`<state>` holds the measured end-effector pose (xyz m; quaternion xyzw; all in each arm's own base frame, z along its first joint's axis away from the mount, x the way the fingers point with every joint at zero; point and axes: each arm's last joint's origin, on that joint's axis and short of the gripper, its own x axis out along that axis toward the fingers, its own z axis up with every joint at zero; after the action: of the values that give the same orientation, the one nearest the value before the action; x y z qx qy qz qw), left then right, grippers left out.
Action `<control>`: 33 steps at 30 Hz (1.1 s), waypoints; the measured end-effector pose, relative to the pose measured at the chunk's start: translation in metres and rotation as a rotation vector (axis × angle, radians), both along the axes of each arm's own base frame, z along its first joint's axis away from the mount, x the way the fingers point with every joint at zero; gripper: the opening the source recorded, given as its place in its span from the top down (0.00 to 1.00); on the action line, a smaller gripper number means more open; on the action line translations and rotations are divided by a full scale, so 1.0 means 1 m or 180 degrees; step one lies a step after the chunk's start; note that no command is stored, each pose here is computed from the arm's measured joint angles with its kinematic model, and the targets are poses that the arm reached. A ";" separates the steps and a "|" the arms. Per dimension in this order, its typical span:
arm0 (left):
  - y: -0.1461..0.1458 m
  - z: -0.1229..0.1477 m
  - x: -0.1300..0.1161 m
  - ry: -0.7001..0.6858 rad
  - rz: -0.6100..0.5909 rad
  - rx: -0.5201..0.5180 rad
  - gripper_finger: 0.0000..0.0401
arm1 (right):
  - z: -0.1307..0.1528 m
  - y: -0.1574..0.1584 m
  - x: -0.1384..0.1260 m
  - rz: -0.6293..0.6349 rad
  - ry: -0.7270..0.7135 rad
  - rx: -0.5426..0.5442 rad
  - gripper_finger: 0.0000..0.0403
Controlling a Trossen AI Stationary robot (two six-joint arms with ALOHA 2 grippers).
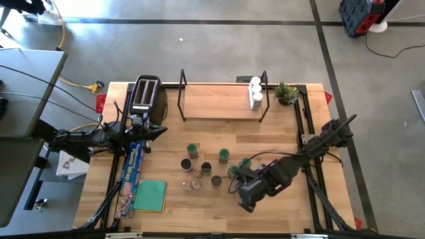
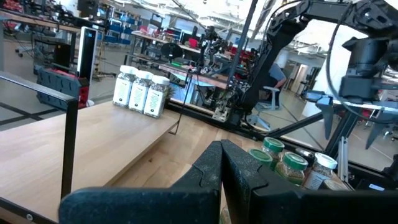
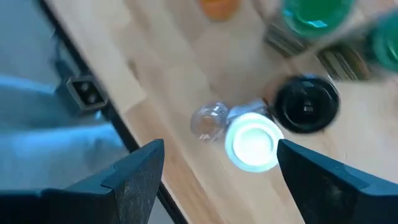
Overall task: Shelf spices
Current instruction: Put the white seasoning bottle on the shelf and align it with the other white seasoning bottles
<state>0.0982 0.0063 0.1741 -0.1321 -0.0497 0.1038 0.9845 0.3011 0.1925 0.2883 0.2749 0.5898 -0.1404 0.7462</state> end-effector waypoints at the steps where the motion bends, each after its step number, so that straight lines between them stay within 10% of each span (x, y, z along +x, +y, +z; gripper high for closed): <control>1: 0.000 0.000 0.000 0.0000 0.0000 0.0000 1.00 | -0.002 0.000 0.000 -0.0131 0.0041 0.0013 0.24; 12: 0.000 0.000 0.000 0.0001 0.0000 0.0000 1.00 | -0.051 -0.001 -0.006 -0.0558 0.0593 0.0106 0.24; 33: 0.000 0.000 0.000 -0.0001 0.0000 0.0000 1.00 | -0.075 -0.003 -0.005 0.0193 0.0335 -0.0033 0.24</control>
<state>0.0982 0.0063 0.1741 -0.1322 -0.0499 0.1038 0.9845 0.2957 0.1898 0.2130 0.2453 0.6355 -0.1351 0.7195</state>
